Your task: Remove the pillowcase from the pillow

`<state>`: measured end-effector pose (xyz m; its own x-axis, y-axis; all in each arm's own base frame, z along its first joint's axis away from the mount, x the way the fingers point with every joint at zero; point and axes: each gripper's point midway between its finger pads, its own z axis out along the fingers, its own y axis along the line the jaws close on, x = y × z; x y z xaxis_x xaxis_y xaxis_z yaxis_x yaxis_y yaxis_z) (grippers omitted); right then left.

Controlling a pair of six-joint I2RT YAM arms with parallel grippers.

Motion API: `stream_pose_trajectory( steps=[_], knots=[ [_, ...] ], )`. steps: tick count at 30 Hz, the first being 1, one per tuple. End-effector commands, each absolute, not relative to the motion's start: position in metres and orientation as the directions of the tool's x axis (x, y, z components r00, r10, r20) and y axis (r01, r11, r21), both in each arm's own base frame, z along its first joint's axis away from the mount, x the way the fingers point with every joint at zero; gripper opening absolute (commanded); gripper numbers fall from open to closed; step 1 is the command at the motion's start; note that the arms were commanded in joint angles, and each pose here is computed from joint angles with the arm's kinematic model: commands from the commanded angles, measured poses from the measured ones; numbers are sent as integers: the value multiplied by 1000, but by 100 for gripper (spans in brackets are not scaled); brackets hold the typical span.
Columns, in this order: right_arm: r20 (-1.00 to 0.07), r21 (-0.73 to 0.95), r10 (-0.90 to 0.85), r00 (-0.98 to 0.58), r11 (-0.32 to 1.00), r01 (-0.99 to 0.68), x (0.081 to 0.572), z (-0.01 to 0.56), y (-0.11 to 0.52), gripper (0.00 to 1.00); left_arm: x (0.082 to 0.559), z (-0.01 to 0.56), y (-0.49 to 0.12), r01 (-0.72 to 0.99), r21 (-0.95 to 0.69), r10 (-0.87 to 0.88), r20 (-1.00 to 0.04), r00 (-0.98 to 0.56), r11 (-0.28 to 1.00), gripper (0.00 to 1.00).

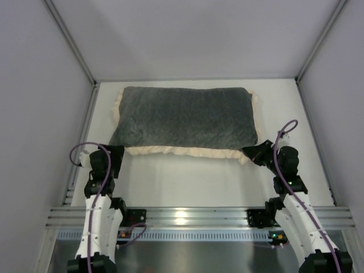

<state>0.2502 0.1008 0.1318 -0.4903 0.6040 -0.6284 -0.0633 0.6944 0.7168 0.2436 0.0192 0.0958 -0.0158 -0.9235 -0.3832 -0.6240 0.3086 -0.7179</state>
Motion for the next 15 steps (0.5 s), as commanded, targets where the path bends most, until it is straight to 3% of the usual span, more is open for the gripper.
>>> stream_pose_trajectory(
  steps=[1,13,15],
  knots=[
    [-673,716,606,-424,679,-165,258,175,101,0,261,136,22,-427,-840,-911,-405,82,335,99],
    [-689,708,602,-403,677,-200,256,195,100,0,293,119,21,-431,-839,-922,-386,41,332,99],
    [-686,710,601,-410,676,-196,256,194,101,0,299,116,24,-446,-830,-919,-392,41,335,93]
  ],
)
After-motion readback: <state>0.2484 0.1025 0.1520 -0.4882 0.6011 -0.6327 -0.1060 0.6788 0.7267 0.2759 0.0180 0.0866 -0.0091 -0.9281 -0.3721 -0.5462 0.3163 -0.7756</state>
